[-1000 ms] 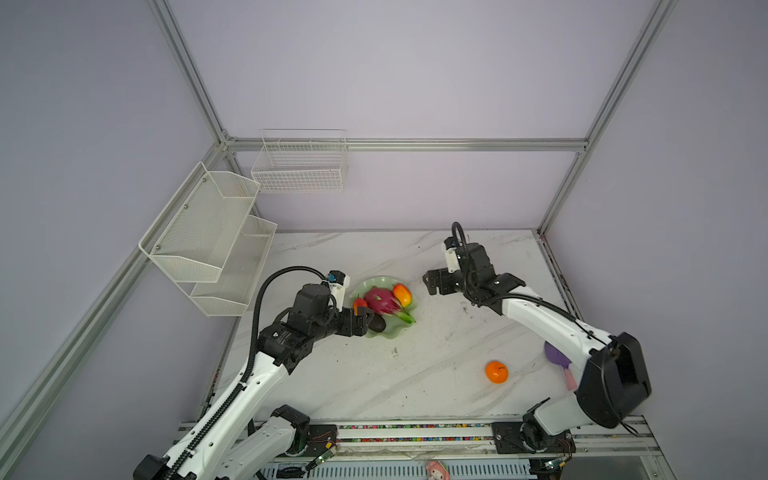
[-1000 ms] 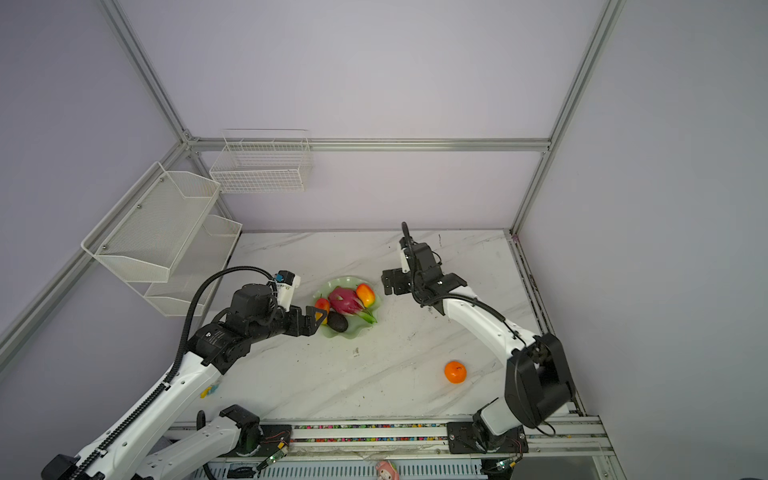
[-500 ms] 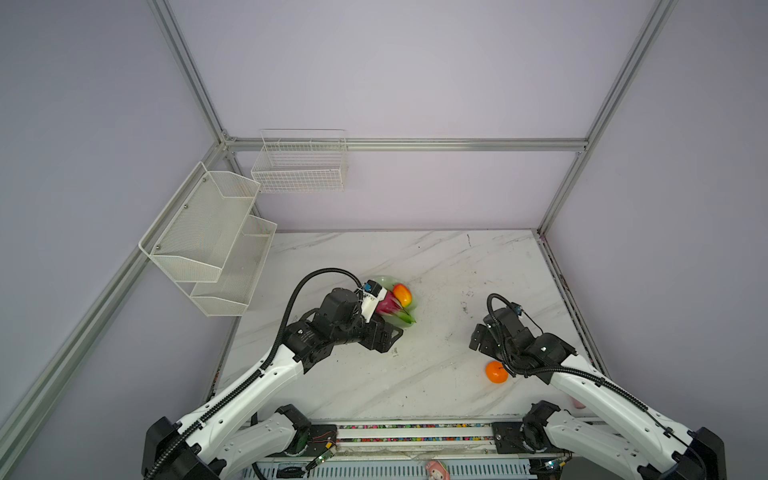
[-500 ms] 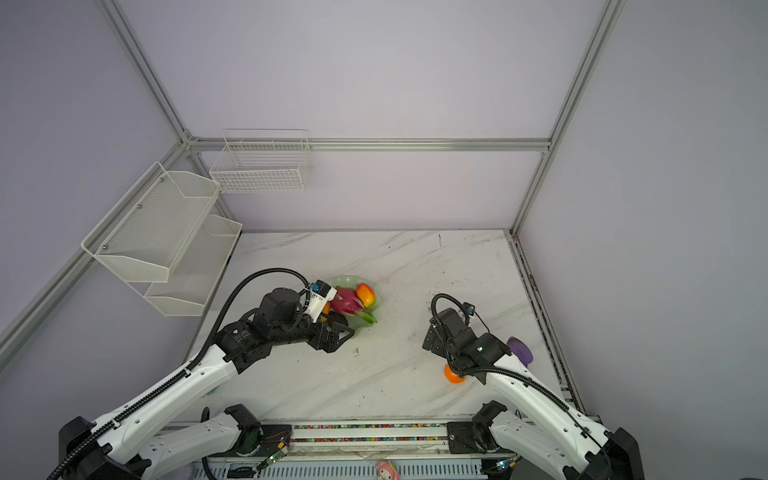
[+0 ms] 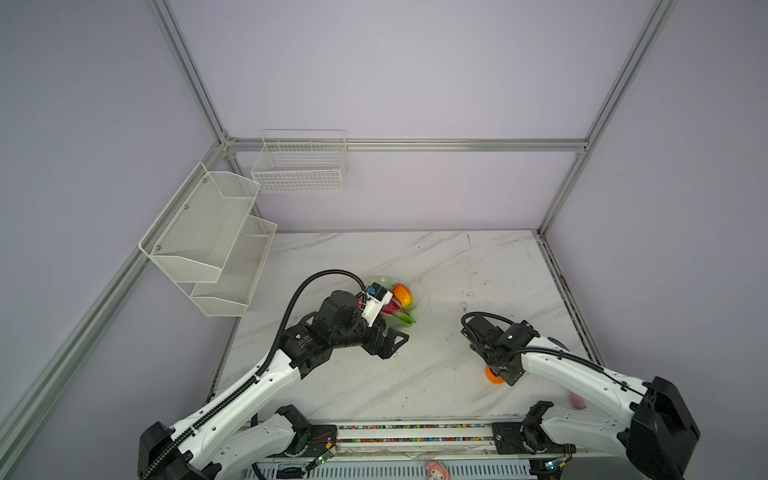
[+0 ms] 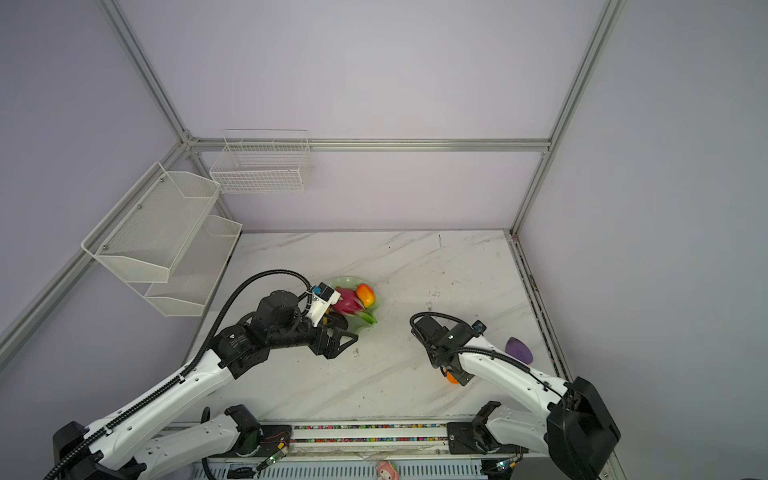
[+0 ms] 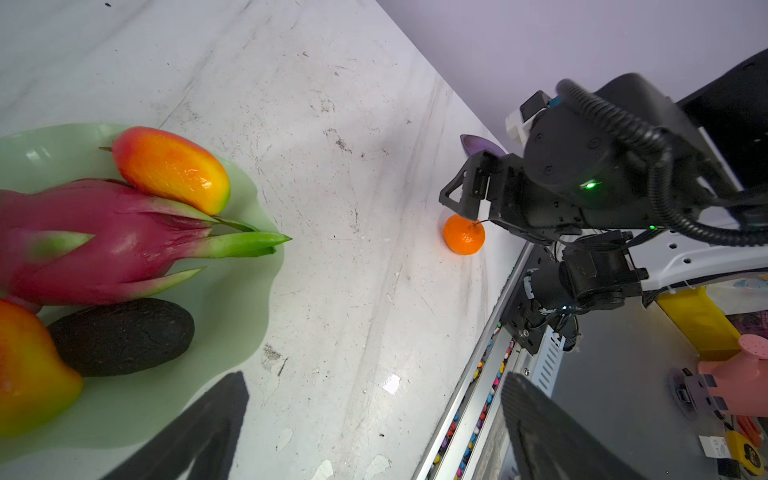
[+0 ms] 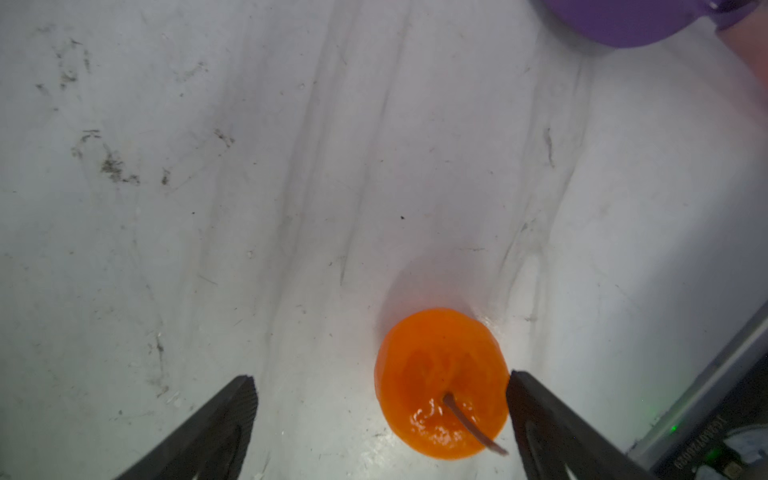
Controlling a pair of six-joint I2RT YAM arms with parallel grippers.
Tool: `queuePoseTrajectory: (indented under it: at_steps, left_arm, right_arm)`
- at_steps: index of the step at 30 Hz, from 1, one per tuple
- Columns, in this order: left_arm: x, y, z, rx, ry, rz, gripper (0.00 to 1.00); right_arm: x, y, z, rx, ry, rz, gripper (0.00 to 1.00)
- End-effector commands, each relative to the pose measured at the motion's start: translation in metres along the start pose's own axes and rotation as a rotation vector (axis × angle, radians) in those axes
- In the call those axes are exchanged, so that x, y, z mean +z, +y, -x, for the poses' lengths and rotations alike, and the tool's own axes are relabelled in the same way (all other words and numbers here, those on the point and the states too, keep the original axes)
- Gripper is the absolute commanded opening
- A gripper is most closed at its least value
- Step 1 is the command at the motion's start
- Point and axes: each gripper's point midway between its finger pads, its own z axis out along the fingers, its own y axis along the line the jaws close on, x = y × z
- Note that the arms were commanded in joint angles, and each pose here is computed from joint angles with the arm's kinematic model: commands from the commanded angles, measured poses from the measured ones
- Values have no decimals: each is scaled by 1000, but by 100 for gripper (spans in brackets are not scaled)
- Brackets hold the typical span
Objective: Place and organize the fake fruits in the fruit bowl
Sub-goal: 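Move the right gripper to the orange tangerine and grasp it, then carry the tangerine with the right gripper and place it in the bowl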
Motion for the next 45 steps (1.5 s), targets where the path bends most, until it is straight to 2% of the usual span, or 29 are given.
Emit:
queuePoseTrajectory:
  at_steps: [1,12,16,19,22,28,30,33,38,40,45]
  left_arm:
    - [-7,-6,4,35,-51,-23,96]
    - [-7,-6,5,37,-54,-18,97]
    - [-6,-3,4,37,-48,-1,97]
    - [-6,1,4,38,-47,18,97]
    - [-7,5,4,38,-46,44,97]
    - [-8,15,7,45,-64,102,97]
    - [-10,24,9,34,-74,157,97]
    - [-22,52,14,-5,-116,327,97]
    - [-49,92,15,-69,-159,542,97]
    - [-62,104,9,-104,-150,617,97]
    - [-83,112,-9,-209,-137,670,97]
  right_arm:
    - [4,-9,-8,126,19,-78,97]
    - [23,-6,-25,144,66,-55,97]
    - [23,1,-25,142,65,-28,88]
    - [22,6,-23,137,61,-3,76]
    - [22,9,-23,127,56,8,69]
    - [11,34,-6,66,-13,107,61]
    - [1,61,2,-4,-52,205,60]
    - [-21,104,12,-135,-108,337,58]
    - [-76,180,15,-338,-154,563,58]
    - [-95,210,4,-426,-140,656,58]
    - [-136,251,-41,-662,-88,840,58]
